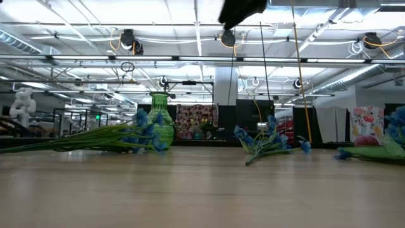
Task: Sort flowers into vase by color
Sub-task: Put the red flower into the yellow vase
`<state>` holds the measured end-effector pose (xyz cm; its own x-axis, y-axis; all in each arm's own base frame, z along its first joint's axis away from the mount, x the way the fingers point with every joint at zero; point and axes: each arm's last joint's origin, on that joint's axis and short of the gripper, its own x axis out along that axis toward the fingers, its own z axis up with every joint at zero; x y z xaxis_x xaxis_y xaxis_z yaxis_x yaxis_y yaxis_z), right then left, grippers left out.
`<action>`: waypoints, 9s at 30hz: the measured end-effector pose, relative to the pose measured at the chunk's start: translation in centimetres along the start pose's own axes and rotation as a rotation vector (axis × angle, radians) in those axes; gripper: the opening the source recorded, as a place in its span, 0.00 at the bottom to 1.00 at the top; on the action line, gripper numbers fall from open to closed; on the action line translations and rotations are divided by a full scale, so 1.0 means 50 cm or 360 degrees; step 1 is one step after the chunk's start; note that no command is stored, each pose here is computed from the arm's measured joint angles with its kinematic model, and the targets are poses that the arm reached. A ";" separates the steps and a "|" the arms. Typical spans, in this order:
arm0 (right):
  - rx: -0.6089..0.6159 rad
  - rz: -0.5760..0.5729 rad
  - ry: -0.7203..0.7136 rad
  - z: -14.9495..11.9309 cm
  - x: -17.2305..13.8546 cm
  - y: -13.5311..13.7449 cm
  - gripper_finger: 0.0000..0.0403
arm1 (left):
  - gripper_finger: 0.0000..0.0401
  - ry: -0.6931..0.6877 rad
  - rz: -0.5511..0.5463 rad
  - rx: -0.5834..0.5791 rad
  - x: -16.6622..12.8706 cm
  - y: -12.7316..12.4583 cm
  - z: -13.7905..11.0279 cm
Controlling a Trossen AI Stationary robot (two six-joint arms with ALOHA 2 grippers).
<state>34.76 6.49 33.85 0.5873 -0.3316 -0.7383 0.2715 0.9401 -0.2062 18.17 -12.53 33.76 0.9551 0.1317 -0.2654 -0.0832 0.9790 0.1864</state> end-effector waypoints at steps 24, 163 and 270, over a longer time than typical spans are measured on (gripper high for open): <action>0.0255 -0.0195 0.0150 -0.081 -0.025 0.066 0.60 | 0.09 -0.0011 0.0012 -0.0061 0.023 0.038 0.009; 0.1467 -0.0918 0.1253 -0.368 0.160 0.241 0.30 | 0.10 0.0036 -0.0118 -0.0023 0.028 0.022 -0.010; 0.0348 -0.0283 -0.0912 0.155 -0.018 0.252 0.00 | 0.10 -0.0335 -0.0131 -0.0286 -0.097 0.011 0.044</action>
<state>43.58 18.03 36.90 0.8172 -0.5277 -0.2319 0.5161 0.8490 -0.1132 14.10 -12.95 37.26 0.9972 0.0335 -0.0669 -0.0338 0.9994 -0.0033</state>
